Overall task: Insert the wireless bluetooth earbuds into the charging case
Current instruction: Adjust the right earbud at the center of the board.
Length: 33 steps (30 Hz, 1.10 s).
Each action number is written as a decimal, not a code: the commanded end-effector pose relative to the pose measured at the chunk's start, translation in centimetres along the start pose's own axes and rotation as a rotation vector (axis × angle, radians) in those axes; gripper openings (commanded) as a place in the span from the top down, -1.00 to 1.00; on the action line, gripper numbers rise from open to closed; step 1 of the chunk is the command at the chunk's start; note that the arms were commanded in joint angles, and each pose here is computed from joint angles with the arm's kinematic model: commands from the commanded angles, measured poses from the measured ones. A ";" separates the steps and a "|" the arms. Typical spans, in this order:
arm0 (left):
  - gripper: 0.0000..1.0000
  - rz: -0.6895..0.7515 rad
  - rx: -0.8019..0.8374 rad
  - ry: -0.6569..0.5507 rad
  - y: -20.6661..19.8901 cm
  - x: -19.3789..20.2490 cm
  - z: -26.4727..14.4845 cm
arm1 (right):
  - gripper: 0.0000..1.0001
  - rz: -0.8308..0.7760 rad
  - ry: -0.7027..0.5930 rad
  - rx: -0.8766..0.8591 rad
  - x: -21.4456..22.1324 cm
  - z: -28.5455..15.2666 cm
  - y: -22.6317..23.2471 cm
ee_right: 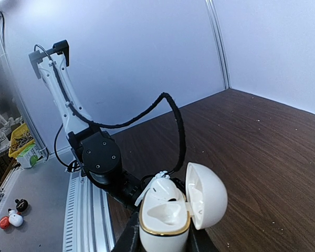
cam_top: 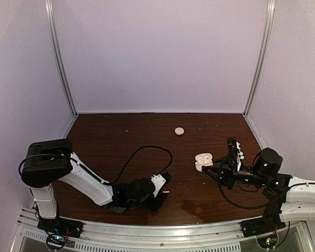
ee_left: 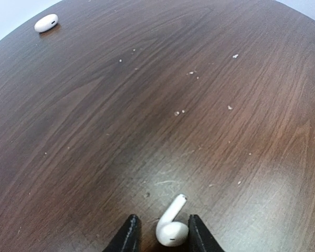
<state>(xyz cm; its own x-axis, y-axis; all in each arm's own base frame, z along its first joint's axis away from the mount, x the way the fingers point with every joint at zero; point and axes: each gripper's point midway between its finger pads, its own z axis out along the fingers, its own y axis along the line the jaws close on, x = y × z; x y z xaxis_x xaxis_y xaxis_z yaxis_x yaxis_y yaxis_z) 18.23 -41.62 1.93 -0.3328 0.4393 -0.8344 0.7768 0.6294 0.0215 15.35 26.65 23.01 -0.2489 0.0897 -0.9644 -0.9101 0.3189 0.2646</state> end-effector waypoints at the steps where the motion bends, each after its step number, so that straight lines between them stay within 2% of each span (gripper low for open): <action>1: 0.34 -0.005 -0.037 0.057 1.4 1.8 -0.6 | 1.00 -0.011 -0.013 -0.012 -0.3 -0.1 0.2; 17: 0.35 0.048 0.078 0.005 0.4 1.3 -1.1 | 1.00 -0.012 -0.011 -0.017 -0.2 0.0 0.2; 33: 0.50 0.067 0.107 0.011 1.1 1.3 -0.5 | 1.00 -0.009 -0.005 -0.016 -0.1 0.1 0.2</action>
<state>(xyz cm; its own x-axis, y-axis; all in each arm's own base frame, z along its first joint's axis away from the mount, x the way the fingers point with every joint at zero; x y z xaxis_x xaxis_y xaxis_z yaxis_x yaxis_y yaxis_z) 18.57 -40.45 1.91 -0.2927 0.4558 -0.8406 0.8356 0.5493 0.0069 15.30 26.81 22.66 -0.2574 0.0785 -0.9631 -0.9111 0.3123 0.2690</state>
